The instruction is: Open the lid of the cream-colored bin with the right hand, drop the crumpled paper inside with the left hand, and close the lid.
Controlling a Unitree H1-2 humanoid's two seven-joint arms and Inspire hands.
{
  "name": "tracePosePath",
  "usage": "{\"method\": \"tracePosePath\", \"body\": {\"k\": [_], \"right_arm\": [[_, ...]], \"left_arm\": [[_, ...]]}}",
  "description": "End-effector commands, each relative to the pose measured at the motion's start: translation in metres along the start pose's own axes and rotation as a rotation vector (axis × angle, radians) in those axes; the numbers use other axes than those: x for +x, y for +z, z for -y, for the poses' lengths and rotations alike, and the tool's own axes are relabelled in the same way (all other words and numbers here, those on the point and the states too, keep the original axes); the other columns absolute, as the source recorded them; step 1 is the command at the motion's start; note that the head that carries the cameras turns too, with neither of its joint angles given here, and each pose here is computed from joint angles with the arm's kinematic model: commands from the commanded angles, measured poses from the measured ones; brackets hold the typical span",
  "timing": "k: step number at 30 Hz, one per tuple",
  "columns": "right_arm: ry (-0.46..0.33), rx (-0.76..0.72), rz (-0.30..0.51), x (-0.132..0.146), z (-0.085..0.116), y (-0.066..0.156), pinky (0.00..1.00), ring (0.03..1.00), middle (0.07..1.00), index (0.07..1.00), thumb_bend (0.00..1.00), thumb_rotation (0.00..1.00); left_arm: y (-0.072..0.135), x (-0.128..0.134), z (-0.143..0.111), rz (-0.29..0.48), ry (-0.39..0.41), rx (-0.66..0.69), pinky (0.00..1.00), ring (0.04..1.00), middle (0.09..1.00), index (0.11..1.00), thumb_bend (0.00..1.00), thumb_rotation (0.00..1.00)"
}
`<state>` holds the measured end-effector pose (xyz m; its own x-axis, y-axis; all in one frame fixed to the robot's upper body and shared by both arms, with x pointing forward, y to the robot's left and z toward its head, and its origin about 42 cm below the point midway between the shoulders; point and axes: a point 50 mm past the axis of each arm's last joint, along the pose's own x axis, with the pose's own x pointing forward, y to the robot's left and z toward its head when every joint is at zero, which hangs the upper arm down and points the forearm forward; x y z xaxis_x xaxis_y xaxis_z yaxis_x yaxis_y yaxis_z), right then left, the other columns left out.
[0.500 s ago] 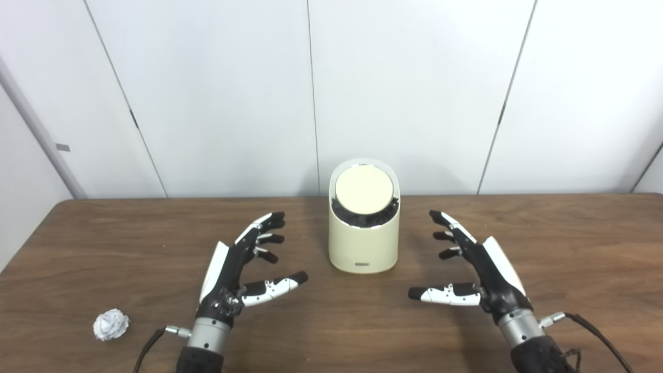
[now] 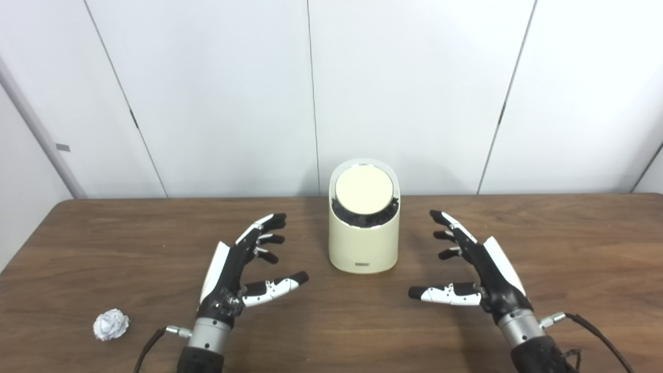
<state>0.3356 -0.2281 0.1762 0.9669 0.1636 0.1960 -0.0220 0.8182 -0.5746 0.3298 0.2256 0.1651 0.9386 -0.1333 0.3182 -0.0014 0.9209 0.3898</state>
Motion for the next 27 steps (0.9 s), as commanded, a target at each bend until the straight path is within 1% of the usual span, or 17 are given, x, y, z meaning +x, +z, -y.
{"method": "tracePosePath", "body": {"k": [1, 4, 6, 9, 12, 16, 20, 21, 23, 27], "right_arm": [[-0.031, -0.001, 0.064, 0.005, 0.009, 0.012, 0.66, 0.832, 0.91, 0.9, 0.84, 0.27], [-0.033, -0.003, 0.062, 0.005, 0.008, 0.012, 0.65, 0.829, 0.905, 0.897, 0.84, 0.27], [-0.034, -0.004, 0.06, 0.004, 0.007, 0.013, 0.66, 0.827, 0.903, 0.895, 0.84, 0.27], [-0.052, -0.007, 0.066, 0.008, 0.005, 0.017, 0.69, 0.839, 0.91, 0.901, 0.84, 0.32], [-0.071, -0.039, 0.099, 0.019, 0.006, 0.029, 0.72, 0.846, 0.908, 0.908, 0.82, 0.41], [-0.096, -0.072, 0.124, 0.038, 0.011, 0.046, 0.74, 0.852, 0.906, 0.912, 0.82, 0.45], [-0.106, -0.064, 0.157, 0.056, 0.017, 0.058, 0.73, 0.858, 0.904, 0.906, 0.83, 0.41], [-0.105, -0.064, 0.159, 0.06, 0.019, 0.059, 0.73, 0.861, 0.907, 0.907, 0.84, 0.42], [-0.108, -0.075, 0.154, 0.069, 0.022, 0.064, 0.74, 0.865, 0.912, 0.913, 0.84, 0.43], [-0.102, -0.081, 0.14, 0.079, 0.026, 0.07, 0.75, 0.877, 0.918, 0.934, 0.85, 0.42]], "left_arm": [[0.014, 0.011, -0.004, 0.076, 0.027, -0.006, 0.57, 0.744, 0.826, 0.843, 0.76, 0.13], [0.013, 0.011, -0.005, 0.075, 0.027, -0.004, 0.57, 0.743, 0.824, 0.842, 0.75, 0.13], [0.013, 0.01, -0.005, 0.076, 0.027, -0.004, 0.57, 0.742, 0.821, 0.841, 0.76, 0.13], [0.013, 0.01, -0.005, 0.076, 0.026, -0.003, 0.57, 0.743, 0.819, 0.842, 0.76, 0.13], [0.012, 0.01, -0.005, 0.081, 0.024, -0.011, 0.56, 0.742, 0.817, 0.842, 0.76, 0.13], [0.012, 0.011, -0.004, 0.077, 0.024, -0.009, 0.56, 0.743, 0.816, 0.843, 0.76, 0.13], [0.013, 0.011, -0.003, 0.073, 0.024, -0.01, 0.57, 0.746, 0.82, 0.843, 0.76, 0.13], [0.013, 0.011, -0.003, 0.072, 0.025, -0.01, 0.57, 0.747, 0.821, 0.843, 0.76, 0.13], [0.013, 0.01, -0.003, 0.069, 0.024, -0.007, 0.57, 0.749, 0.823, 0.843, 0.76, 0.14], [0.013, 0.01, -0.004, 0.072, 0.024, -0.002, 0.57, 0.747, 0.82, 0.841, 0.75, 0.13]]}}
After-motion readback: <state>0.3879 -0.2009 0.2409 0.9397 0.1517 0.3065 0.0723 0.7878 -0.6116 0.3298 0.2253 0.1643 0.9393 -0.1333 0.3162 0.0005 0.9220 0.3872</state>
